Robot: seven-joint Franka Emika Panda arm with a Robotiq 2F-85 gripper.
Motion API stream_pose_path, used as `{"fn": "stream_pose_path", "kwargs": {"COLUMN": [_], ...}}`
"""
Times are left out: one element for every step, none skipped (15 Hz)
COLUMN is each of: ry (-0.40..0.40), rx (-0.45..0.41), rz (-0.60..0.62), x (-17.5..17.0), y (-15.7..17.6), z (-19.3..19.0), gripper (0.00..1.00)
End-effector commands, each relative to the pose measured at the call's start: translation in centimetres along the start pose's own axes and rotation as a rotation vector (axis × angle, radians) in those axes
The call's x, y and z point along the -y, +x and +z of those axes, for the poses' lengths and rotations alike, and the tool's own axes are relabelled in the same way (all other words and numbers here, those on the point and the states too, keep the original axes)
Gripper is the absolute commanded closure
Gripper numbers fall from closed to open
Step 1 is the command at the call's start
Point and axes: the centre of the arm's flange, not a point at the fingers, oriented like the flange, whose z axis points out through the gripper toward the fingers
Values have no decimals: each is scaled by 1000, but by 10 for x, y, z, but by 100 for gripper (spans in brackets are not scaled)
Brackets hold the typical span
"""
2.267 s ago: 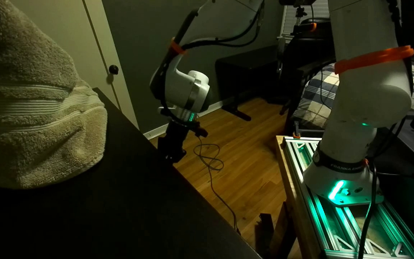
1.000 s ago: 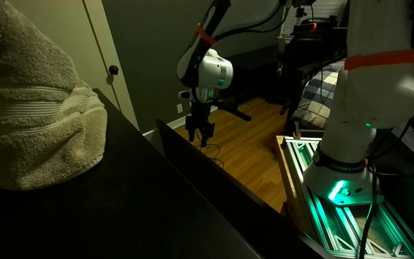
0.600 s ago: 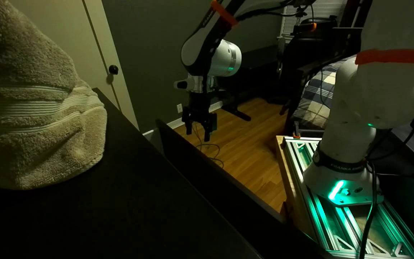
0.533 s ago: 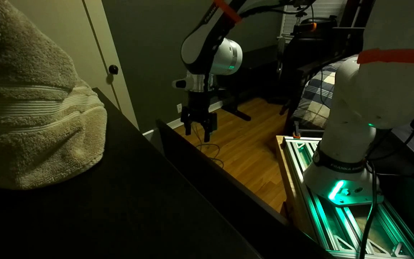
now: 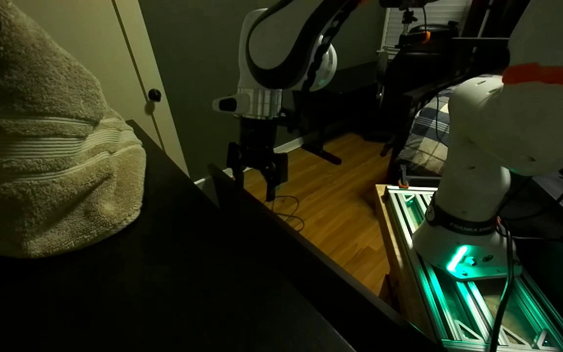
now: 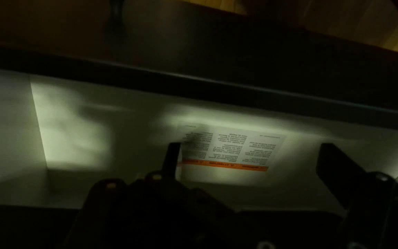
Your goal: Open the drawer
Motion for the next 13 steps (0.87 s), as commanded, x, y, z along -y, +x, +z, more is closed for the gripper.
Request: {"fn": "stream_pose_path", "kwargs": {"ry": [-24,-30,-38,-52,-52,-59,-85,-126,-129,-106,-123,-133,-136], "rx": [-16,-25,-32,-42,-50,-61,-69,-70,-52,-71,-70,-71,-73], "rz": [46,63,86,118,148,176,197,201,119,151,132,122,117], "x": [21,23,26,29,33,37,42,45,47,29,32,34,36], "y": [19,25,30,34,38,42,45,46,45,47,49,50,51], "z": [-28,-33,-38,-45,-51,-57,-65,-73,-83,-64,-72,-78,-81], "gripper": [0,0,0,0,0,0,0,0,0,0,0,0,0]}}
